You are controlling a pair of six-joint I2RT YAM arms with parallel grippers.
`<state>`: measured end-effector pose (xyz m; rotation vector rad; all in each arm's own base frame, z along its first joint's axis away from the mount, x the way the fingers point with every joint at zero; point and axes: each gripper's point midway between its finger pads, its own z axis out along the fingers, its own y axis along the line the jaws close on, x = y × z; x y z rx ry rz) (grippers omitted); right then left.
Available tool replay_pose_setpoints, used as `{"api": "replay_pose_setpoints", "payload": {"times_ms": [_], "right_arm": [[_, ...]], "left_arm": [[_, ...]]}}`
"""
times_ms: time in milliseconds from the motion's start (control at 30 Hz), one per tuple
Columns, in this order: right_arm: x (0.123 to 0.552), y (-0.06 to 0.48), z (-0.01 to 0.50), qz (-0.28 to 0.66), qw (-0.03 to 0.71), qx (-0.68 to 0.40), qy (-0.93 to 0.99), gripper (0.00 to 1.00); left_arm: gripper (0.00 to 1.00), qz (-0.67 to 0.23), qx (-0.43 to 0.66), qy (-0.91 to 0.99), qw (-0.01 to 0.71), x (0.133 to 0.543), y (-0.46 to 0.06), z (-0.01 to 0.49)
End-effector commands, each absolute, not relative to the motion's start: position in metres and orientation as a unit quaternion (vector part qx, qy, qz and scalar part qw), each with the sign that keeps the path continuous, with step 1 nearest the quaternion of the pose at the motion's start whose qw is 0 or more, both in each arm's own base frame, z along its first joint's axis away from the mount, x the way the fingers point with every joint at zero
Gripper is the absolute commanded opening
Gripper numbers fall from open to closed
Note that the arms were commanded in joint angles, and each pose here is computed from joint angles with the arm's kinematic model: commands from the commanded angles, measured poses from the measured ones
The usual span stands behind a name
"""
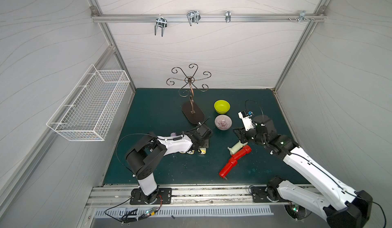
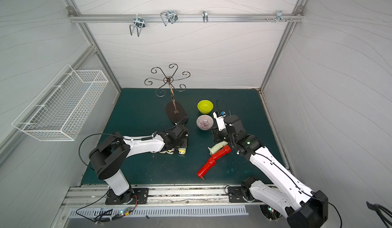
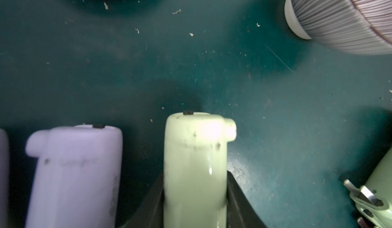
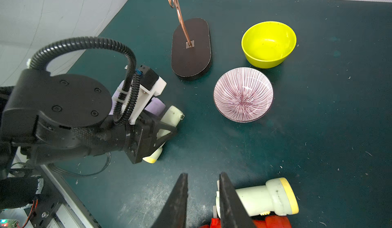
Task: Close the plug at the bottom of the flashlight
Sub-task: Place the flashlight at the center of the board.
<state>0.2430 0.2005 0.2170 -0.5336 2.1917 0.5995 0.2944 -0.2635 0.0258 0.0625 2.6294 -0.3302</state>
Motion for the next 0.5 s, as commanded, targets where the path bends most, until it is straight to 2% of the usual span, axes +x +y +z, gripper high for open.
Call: {"api": "replay_pose_setpoints", "payload": {"times_ms": [0, 133, 200, 467], "right_arm": [[0.241, 0.205, 0.214, 0.242, 0.389, -0.222, 0.861, 0.28], [0.241, 0.205, 0.213, 0.242, 0.388, -0.222, 0.861, 0.29], [0.241, 0.205, 0.212, 0.242, 0.388, -0.223, 0.861, 0.29], [0.241, 0.206, 0.211, 0.242, 0.385, -0.224, 0.862, 0.30]], "left_arm": [[0.36, -0.133, 0.011, 0.956, 0.259, 0.308, -0.273, 0.034], [0.50, -0.127, 0.008, 0.958, 0.256, 0.307, -0.270, 0.032], [0.52, -0.128, 0.009, 0.959, 0.254, 0.305, -0.270, 0.031], [0.52, -0.142, 0.012, 0.950, 0.277, 0.307, -0.269, 0.059]]}}
